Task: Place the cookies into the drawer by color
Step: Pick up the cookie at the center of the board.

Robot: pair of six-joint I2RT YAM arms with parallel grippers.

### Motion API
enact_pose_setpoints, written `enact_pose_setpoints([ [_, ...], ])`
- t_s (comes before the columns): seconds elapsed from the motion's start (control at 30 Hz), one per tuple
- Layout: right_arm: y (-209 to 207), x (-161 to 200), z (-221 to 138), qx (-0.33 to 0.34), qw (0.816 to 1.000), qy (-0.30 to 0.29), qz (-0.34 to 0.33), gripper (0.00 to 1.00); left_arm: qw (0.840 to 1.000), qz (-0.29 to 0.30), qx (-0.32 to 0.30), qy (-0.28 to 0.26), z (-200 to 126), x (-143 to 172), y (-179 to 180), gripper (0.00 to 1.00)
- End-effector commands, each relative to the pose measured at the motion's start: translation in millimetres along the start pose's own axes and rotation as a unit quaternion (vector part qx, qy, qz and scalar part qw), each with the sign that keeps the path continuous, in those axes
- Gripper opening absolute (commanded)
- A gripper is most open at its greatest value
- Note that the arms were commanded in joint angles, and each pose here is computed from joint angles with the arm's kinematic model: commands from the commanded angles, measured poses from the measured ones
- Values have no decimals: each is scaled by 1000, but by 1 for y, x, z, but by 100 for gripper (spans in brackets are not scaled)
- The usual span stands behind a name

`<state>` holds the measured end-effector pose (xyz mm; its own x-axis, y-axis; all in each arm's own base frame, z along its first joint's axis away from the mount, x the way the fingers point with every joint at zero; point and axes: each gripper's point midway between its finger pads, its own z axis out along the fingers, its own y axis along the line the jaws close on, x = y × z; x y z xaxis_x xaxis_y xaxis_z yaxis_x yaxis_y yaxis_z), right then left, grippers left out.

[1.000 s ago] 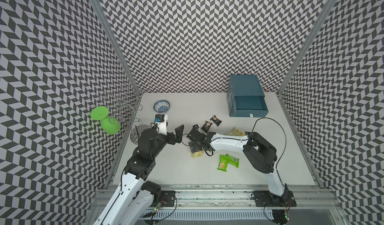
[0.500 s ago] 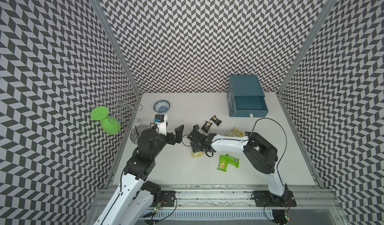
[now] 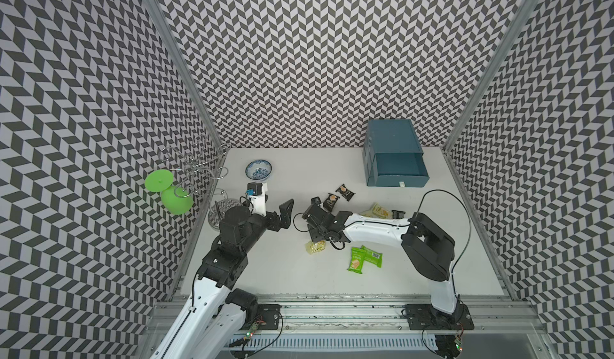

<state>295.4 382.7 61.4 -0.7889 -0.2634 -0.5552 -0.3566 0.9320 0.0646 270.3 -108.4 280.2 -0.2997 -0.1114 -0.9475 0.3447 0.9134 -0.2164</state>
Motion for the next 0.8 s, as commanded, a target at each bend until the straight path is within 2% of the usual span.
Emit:
enact_pose_setpoints([
  [0.0, 1, -26, -30, -8, 999, -46, 10, 59, 1000, 6, 5, -8, -2, -2, -1, 99],
  [0.2, -6, -53, -66, -2, 996, -91, 17, 59, 1000, 6, 7, -9, -2, -2, -1, 99],
  [0.4, -21, -91, -108, 31, 987, -154, 20, 59, 1000, 6, 7, -8, -2, -2, -1, 99],
  [0.63, -59, -161, -184, 67, 959, -272, 39, 57, 1000, 7, 10, -10, -2, -3, -3, 100],
  [0.77, -98, -195, -213, 82, 946, -308, 66, 56, 998, 21, 59, -12, -5, -4, -20, 99],
])
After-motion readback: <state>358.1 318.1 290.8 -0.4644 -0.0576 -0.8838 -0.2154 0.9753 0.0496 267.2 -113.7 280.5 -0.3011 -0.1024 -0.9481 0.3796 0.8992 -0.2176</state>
